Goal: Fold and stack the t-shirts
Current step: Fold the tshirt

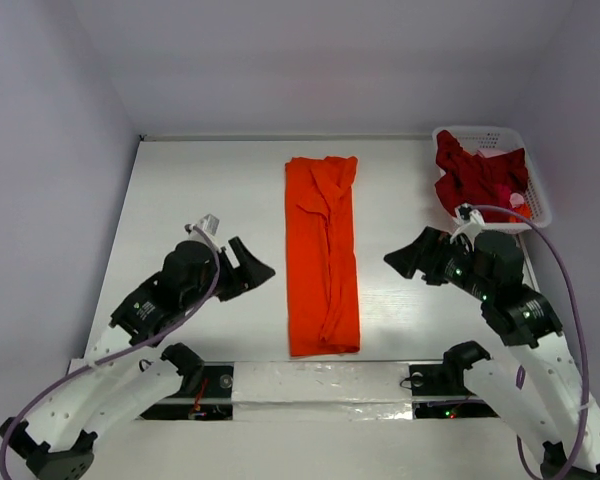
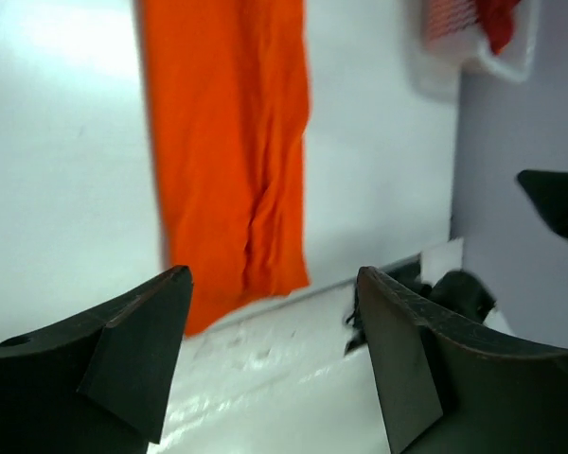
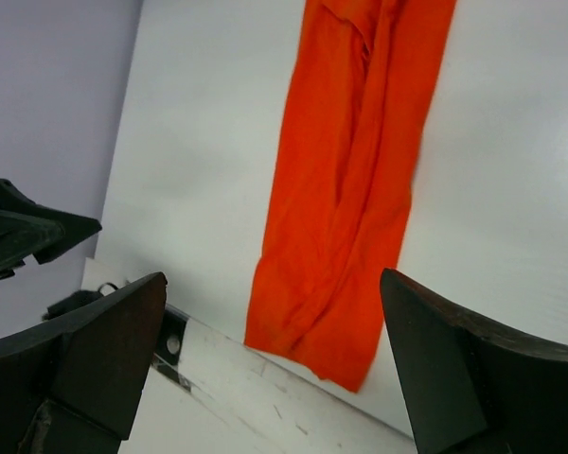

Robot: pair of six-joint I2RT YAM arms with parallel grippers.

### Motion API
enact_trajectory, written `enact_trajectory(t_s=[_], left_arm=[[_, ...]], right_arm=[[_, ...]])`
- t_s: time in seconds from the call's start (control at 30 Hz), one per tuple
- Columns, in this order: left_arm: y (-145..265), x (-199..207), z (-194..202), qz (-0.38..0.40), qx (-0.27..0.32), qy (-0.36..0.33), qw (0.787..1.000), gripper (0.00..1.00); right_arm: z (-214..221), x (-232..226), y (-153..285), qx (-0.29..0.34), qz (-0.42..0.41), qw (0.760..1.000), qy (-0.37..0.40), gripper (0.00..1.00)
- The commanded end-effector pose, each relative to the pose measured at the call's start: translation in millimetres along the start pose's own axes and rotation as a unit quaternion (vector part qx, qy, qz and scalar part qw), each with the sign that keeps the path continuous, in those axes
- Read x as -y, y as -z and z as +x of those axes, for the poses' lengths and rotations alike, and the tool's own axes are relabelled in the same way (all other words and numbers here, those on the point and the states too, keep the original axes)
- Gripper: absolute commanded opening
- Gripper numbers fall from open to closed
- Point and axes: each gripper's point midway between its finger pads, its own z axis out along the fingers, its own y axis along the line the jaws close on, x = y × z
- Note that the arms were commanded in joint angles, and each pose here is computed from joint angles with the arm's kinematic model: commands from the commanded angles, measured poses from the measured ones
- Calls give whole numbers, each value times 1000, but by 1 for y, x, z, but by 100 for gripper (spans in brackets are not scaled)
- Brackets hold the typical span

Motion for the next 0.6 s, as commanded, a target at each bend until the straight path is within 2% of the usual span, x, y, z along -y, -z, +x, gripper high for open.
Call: enact_trajectory(t_s=[0.0, 0.07, 0.27, 0.3, 0.4, 0.47, 0.5, 0.57], left_arm=[[23, -33, 44, -48, -83, 31, 995, 67], [30, -49, 65, -73, -130, 25, 989, 65], [44, -49, 92, -49, -195, 22, 979, 69], [40, -53, 103, -54, -230, 20, 971, 69], [24, -46, 117, -29, -275, 18, 961, 68], [11, -37, 119, -2, -279, 21, 960, 69], [5, -44, 133, -13, -302, 24, 953, 69], [-9, -43, 140, -8, -303, 28, 953, 68]], right_arm=[[35, 18, 18, -45, 22, 999, 2, 100], [56, 30, 19, -74, 33, 997, -9, 98], [116, 63, 28, -168, 60, 984, -20, 100], [123, 67, 28, -184, 63, 981, -18, 100], [137, 70, 19, -210, 53, 976, -34, 100], [143, 72, 12, -223, 51, 973, -45, 100], [148, 71, 6, -230, 39, 971, -49, 100], [155, 75, -4, -251, 46, 965, -55, 100]])
